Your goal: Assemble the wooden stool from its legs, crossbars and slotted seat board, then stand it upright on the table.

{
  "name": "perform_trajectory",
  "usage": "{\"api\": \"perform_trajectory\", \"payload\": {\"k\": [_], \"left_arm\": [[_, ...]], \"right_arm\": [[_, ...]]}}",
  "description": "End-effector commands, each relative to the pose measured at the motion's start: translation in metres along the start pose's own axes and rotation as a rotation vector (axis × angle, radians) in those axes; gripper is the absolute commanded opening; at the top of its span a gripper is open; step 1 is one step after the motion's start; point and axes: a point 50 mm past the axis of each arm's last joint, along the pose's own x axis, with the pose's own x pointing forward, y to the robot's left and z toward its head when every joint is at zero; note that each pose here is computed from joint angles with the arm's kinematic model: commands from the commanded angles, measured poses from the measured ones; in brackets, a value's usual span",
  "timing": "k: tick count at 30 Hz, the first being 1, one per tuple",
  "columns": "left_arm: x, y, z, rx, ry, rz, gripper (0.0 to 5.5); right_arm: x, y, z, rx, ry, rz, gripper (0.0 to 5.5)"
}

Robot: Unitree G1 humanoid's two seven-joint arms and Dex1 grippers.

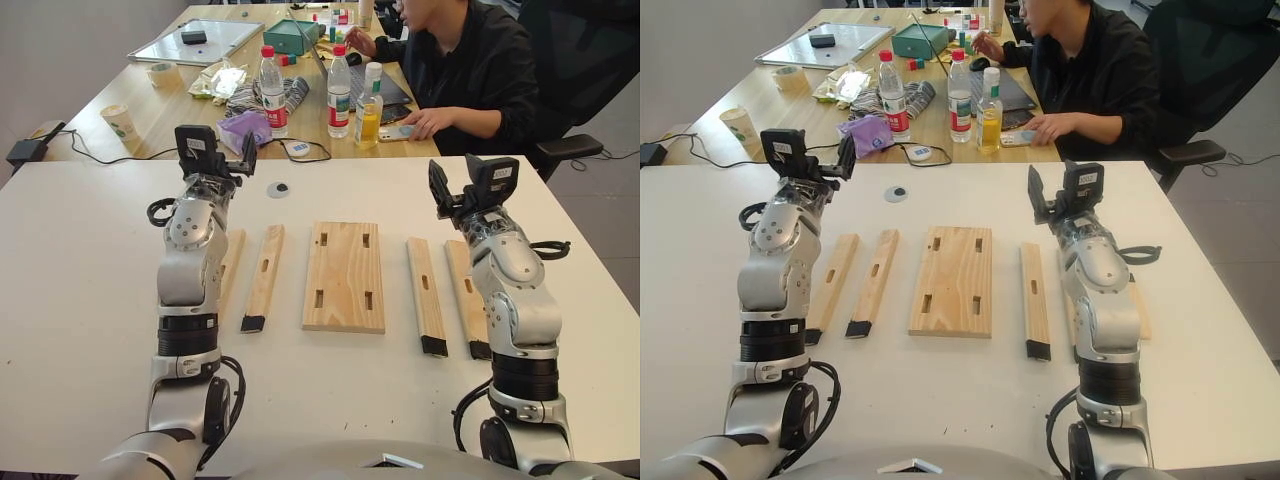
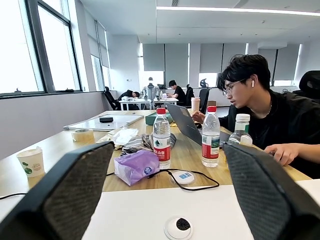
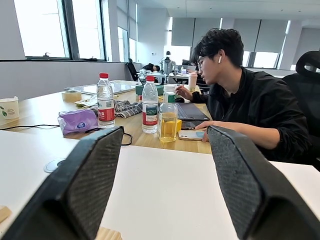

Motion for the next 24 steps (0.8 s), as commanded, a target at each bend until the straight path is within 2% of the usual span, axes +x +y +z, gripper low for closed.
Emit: {"api": "perform_trajectory", "payload": {"k": [1, 24], "left_arm": [[-0.002, 0.0, -0.008, 0.0, 0.022, -0.025, 4.01], [-0.005, -0.01, -0.007, -0.023, -0.013, -0.098, 4.01]], "right_arm": [[-0.003, -0.005, 0.001, -0.002, 0.001, -0.006, 3.1], [-0.002, 0.007, -0.006, -0.002, 0.018, 0.041, 3.1]]}}
